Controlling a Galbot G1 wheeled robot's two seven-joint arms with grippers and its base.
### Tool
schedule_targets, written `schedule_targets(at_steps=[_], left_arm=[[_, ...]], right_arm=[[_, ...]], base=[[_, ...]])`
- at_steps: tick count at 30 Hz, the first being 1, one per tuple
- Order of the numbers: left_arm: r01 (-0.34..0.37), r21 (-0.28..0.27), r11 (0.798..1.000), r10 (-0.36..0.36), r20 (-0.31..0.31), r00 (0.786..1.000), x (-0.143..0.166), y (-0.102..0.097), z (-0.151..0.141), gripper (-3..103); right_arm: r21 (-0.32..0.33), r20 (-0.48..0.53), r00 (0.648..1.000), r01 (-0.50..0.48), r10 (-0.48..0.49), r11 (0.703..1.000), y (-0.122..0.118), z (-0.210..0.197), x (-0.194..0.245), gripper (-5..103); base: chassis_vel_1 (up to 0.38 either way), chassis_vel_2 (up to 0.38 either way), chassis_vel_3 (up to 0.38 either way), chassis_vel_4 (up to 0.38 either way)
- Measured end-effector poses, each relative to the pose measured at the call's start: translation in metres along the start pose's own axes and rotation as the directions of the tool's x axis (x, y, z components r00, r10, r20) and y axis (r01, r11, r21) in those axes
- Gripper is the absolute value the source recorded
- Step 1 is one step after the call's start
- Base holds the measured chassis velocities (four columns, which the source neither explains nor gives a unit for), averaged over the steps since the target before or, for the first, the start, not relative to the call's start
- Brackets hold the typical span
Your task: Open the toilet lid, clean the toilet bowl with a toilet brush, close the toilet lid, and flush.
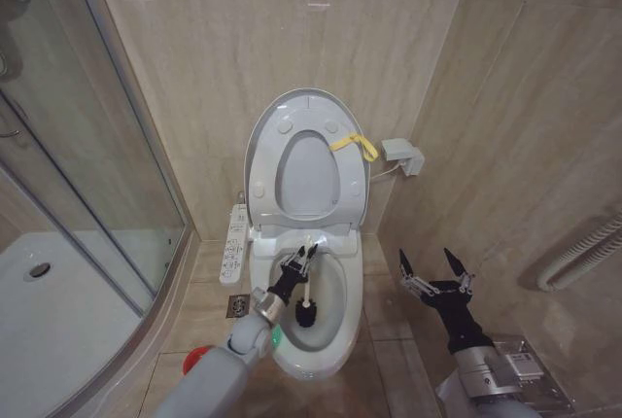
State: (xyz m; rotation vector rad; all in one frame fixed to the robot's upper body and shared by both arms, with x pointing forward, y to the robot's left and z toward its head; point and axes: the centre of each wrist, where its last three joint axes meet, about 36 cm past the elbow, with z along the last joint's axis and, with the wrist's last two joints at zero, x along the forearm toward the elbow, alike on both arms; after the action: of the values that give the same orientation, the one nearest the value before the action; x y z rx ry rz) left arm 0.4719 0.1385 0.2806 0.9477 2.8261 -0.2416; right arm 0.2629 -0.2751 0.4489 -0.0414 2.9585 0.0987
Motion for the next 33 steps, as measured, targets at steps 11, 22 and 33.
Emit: schedule_targets(at_steps=[11, 22, 33], left_arm=[[0.058, 0.032, 0.998, -0.056, -0.047, 0.997, 0.091, -0.015, -0.016, 20], [0.128, 0.063, 0.99, -0.126, -0.046, 0.991, 0.145, -0.035, -0.029, 20], [0.29, 0.22, 0.932, -0.296, -0.004, 0.955, 0.119, -0.051, -0.024, 20]], right_arm=[[0.0, 0.0, 1.0, 0.0, 0.0, 1.0, 0.0, 0.0, 0.0, 100], [0.0, 0.0, 1.0, 0.0, 0.0, 1.0, 0.0, 0.0, 0.0, 100], [0.0, 0.0, 1.0, 0.0, 0.0, 1.0, 0.0, 0.0, 0.0, 100]], base=[[0.0, 0.0, 0.0, 0.0], [0.0, 0.0, 0.0, 0.0], [0.0, 0.0, 0.0, 0.0]])
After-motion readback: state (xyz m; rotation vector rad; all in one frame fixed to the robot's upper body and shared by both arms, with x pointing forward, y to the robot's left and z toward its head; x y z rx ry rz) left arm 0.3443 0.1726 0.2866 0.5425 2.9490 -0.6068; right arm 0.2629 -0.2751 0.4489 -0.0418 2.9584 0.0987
